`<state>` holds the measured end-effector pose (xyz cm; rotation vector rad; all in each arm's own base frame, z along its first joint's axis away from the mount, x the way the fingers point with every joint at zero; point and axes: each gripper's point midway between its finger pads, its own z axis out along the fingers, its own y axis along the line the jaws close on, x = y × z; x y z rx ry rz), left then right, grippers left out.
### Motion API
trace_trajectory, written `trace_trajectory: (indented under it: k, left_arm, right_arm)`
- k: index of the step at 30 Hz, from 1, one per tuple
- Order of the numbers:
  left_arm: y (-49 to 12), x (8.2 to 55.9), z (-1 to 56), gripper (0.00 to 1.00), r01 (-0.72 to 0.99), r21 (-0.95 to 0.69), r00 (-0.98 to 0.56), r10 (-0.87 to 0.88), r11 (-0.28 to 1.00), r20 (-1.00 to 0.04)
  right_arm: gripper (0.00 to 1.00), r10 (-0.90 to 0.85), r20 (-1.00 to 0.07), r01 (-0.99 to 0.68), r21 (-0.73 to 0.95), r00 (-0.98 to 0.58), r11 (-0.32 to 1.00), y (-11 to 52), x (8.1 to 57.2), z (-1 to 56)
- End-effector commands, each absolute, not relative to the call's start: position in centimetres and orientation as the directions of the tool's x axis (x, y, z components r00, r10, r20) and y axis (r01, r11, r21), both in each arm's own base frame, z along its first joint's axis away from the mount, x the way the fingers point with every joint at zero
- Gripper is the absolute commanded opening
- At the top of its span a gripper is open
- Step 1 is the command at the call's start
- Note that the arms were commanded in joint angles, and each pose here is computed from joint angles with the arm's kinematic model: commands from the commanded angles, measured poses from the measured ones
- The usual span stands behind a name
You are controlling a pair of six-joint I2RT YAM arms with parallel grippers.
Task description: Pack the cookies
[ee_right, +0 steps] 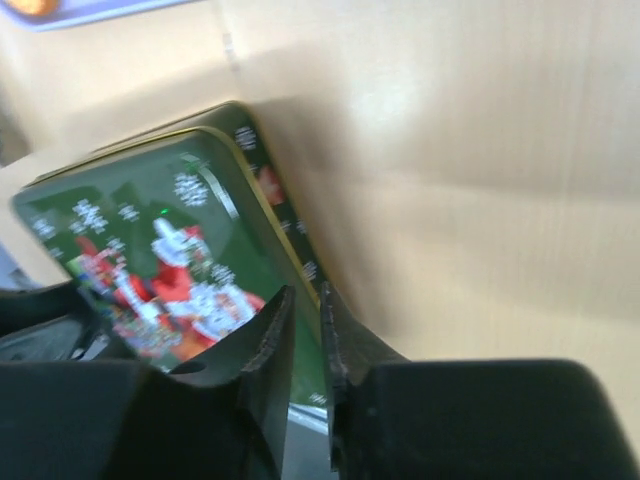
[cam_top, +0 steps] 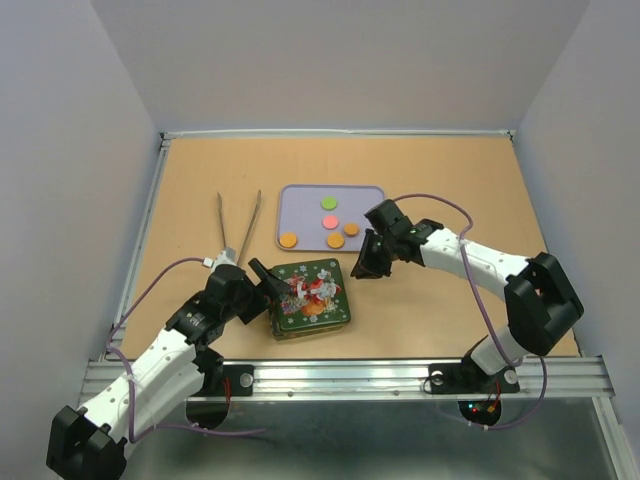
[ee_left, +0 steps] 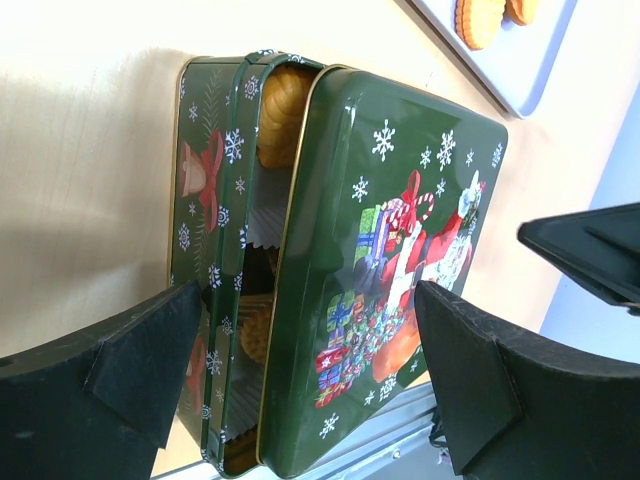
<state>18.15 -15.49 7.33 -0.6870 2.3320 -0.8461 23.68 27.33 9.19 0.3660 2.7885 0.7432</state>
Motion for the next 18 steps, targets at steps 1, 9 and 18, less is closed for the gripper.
trace_trajectory:
  k: [1, 9, 18]
  left_arm:
    - [-16.2, 18.8, 8.9, 0.99, -0.210, -0.721, -0.711, -0.609, 0.661, -0.352]
    - [-16.2, 18.9, 8.9, 0.99, -0.204, -0.719, -0.712, -0.605, 0.664, -0.357]
    - [-16.3, 19.1, 8.8, 0.98, -0.197, -0.708, -0.716, -0.593, 0.678, -0.369]
  right_arm:
    - [0.20, 0.297, -0.167, 0.203, 0.426, -0.940, 0.882, 25.9, 23.7, 7.4]
    - [0.12, 0.275, -0.089, 0.222, 0.383, -0.957, 0.897, 26.1, 22.0, 4.8]
    - [0.12, 0.186, -0.083, 0.131, 0.444, -0.979, 0.886, 31.0, 21.7, 6.5]
